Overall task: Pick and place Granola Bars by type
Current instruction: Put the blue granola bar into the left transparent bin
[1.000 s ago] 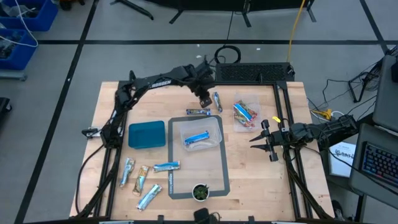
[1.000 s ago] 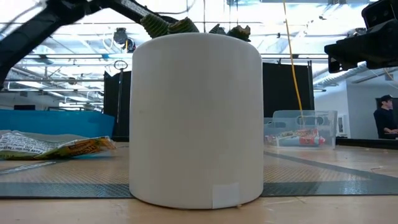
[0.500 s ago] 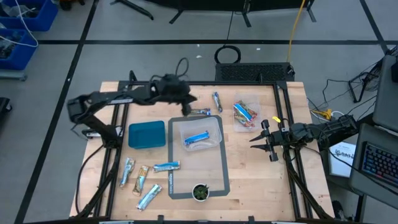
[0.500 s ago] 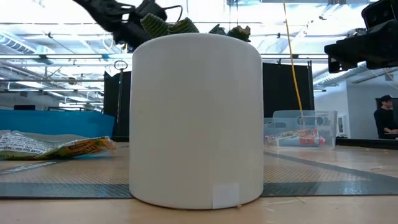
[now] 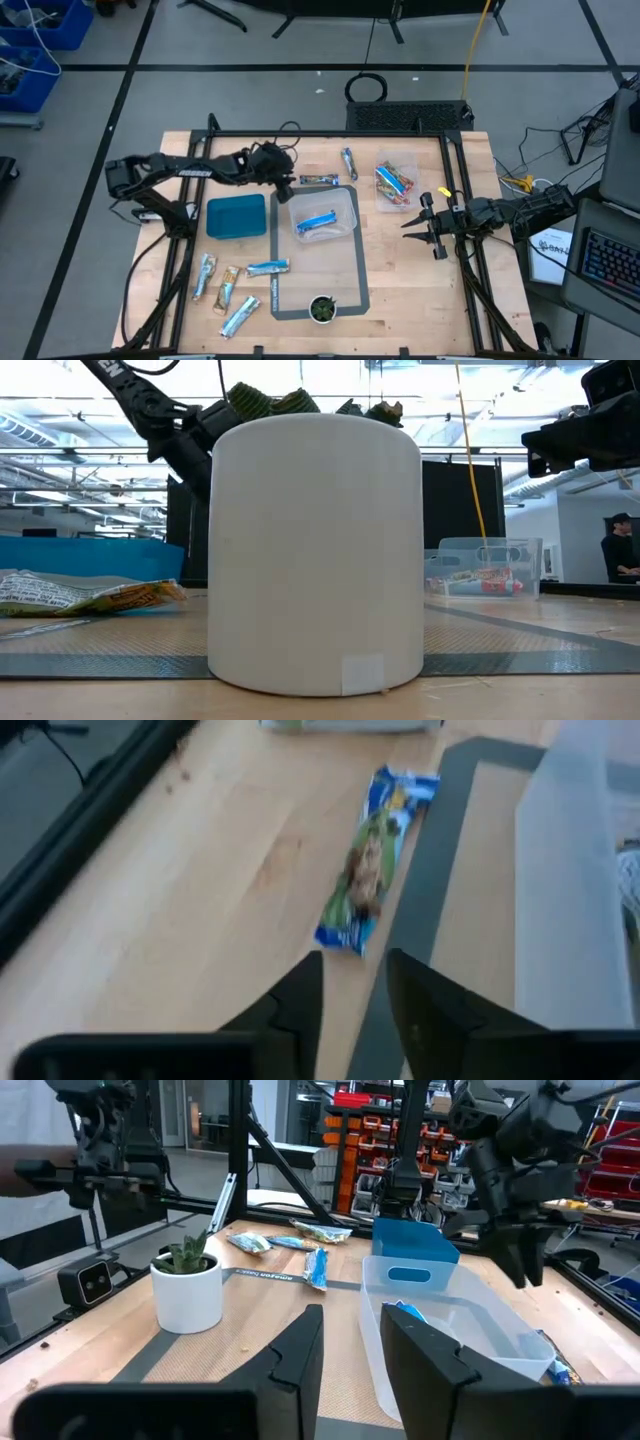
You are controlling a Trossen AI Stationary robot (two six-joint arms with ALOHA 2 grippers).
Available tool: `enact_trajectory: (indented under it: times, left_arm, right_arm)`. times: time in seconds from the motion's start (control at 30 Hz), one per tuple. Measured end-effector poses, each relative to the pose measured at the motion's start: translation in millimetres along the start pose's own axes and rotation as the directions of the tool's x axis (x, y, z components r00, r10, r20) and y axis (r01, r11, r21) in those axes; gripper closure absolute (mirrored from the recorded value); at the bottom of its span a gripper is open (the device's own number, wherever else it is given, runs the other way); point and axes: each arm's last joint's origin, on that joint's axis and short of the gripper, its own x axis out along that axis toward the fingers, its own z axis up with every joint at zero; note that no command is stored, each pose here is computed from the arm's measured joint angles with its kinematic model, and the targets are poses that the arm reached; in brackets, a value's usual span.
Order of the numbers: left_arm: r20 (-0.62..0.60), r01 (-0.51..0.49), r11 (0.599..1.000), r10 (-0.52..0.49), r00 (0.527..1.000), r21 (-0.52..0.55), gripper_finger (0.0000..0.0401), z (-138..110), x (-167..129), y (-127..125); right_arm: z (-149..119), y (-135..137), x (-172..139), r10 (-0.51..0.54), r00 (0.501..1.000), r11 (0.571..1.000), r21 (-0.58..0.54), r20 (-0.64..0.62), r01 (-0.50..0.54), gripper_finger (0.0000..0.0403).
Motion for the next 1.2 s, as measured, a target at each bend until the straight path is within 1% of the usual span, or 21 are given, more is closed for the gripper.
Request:
enact_trajectory:
  times: [0.13, 0.17, 0.23, 0.43, 0.57, 0.67, 0.73, 0.9, 1.1, 1.2]
  left_arm:
    - [0.009, 0.012, 1.000, -0.012, 1.000, 0.000, 0.0243, -6, 6, -1]
    - [0.016, 0.021, 1.000, -0.021, 1.000, -0.001, 0.0237, -7, 10, -2]
    - [-0.009, 0.021, 1.000, -0.021, 1.000, 0.007, 0.0231, -13, 17, -3]
    - [-0.002, 0.042, 0.999, -0.042, 0.999, 0.017, 0.0229, -18, 40, -5]
    - [-0.011, 0.022, 0.999, -0.022, 1.000, 0.035, 0.0229, -22, 48, -2]
    - [0.011, -0.036, 0.997, 0.035, 0.999, 0.069, 0.0228, -21, 49, 0]
    - [0.017, -0.053, 0.995, 0.052, 0.998, 0.085, 0.0228, -20, 49, 2]
    - [-0.021, -0.127, 0.985, 0.130, 0.991, 0.115, 0.0229, -24, 49, 8]
    - [-0.021, -0.142, 0.979, 0.147, 0.989, 0.146, 0.0229, -24, 49, 12]
    - [-0.009, -0.139, 0.971, 0.143, 0.990, 0.196, 0.0229, -23, 49, 12]
  right_arm:
    - [0, 0, 0, 0.000, 1.000, 1.000, 0.000, 0.000, 0.000, 0.0307]
    - [0, 0, 0, 0.000, 1.000, 1.000, 0.000, 0.000, 0.000, 0.0308]
    - [0, 0, 0, 0.000, 1.000, 1.000, 0.000, 0.000, 0.000, 0.0308]
    - [0, 0, 0, 0.000, 1.000, 1.000, 0.000, -0.002, 0.000, 0.0308]
    - [0, 0, 0, 0.000, 1.000, 1.000, 0.000, -0.002, 0.000, 0.0308]
    - [0, 0, 0, 0.000, 1.000, 1.000, 0.000, -0.001, 0.000, 0.0309]
    - [0, 0, 0, 0.000, 1.000, 1.000, 0.000, 0.000, 0.000, 0.0309]
    - [0, 0, 0, 0.000, 1.000, 1.000, 0.000, -0.001, 0.000, 0.0308]
    - [0, 0, 0, 0.000, 1.000, 1.000, 0.000, -0.001, 0.000, 0.0308]
    - [0, 0, 0, 0.000, 1.000, 1.000, 0.000, -0.001, 0.000, 0.0307]
